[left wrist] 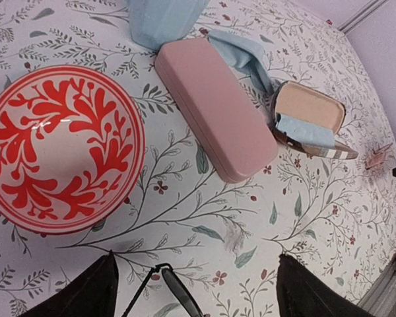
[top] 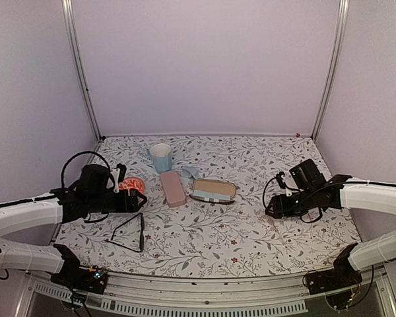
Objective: Organize the sunglasses
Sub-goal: Pick up the sunglasses from the center of the board, then place the sunglasses at the center of the board.
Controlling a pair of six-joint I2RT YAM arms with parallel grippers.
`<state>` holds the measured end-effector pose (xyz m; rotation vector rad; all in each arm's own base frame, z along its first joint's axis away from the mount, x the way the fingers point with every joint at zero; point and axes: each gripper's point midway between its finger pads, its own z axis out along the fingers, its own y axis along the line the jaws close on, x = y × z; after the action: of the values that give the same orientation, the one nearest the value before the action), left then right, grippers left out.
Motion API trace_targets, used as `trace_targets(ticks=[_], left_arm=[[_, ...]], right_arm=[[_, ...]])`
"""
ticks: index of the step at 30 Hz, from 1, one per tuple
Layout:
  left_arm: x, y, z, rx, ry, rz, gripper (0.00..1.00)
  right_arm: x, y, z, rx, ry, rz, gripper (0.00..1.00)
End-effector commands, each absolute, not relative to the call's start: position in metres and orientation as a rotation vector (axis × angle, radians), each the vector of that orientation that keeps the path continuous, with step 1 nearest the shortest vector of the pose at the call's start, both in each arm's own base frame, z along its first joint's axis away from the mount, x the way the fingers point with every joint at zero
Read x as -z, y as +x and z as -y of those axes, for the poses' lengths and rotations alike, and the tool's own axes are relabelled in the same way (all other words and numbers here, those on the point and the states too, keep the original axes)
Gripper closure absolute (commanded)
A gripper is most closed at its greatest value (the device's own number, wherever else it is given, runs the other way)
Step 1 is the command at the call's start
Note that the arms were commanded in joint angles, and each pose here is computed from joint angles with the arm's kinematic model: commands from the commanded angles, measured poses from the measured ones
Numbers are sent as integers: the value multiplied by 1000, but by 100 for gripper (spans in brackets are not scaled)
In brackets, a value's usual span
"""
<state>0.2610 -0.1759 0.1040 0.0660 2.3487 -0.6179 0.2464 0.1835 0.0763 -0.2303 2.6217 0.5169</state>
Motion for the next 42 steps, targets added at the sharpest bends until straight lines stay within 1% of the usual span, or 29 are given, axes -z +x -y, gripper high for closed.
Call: trace_targets(ticks=[1,4,10,15,18,20,23,27,30,34,38,42], left_arm=[[-134,281,190,609,127,-2244,15],[-146,286,196,606,157,-2201,13],[-159,290,204,622,174,-2151,11],[-164,290,214,630,225,-2130,10],[-166,288,223,636,277,-2113,10],[-168,287,228,646,302,-2103,10],[-173,283,243,691,373,-2064,9],[-187,272,267,763,514,-1964,8],[-190,265,281,775,593,-1925,7],[-187,256,296,784,686,-1892,6],[-176,254,303,752,724,-1923,5],[-168,248,313,778,784,-1908,5]], right_arm=[[-54,226,-188,-558,-231,-2712,39],[-45,220,-193,-582,-251,-2721,45],[-33,215,-195,-548,-288,-2746,60],[-34,215,-205,-534,-363,-2739,79],[-41,219,-213,-512,-411,-2716,93],[-47,219,-220,-516,-443,-2705,99],[-57,219,-235,-542,-508,-2662,100],[-79,217,-265,-648,-624,-2591,100],[-92,218,-280,-686,-679,-2541,100],[-103,217,-295,-730,-730,-2503,100],[-104,217,-298,-723,-737,-2506,100],[-110,211,-306,-739,-765,-2480,100]])
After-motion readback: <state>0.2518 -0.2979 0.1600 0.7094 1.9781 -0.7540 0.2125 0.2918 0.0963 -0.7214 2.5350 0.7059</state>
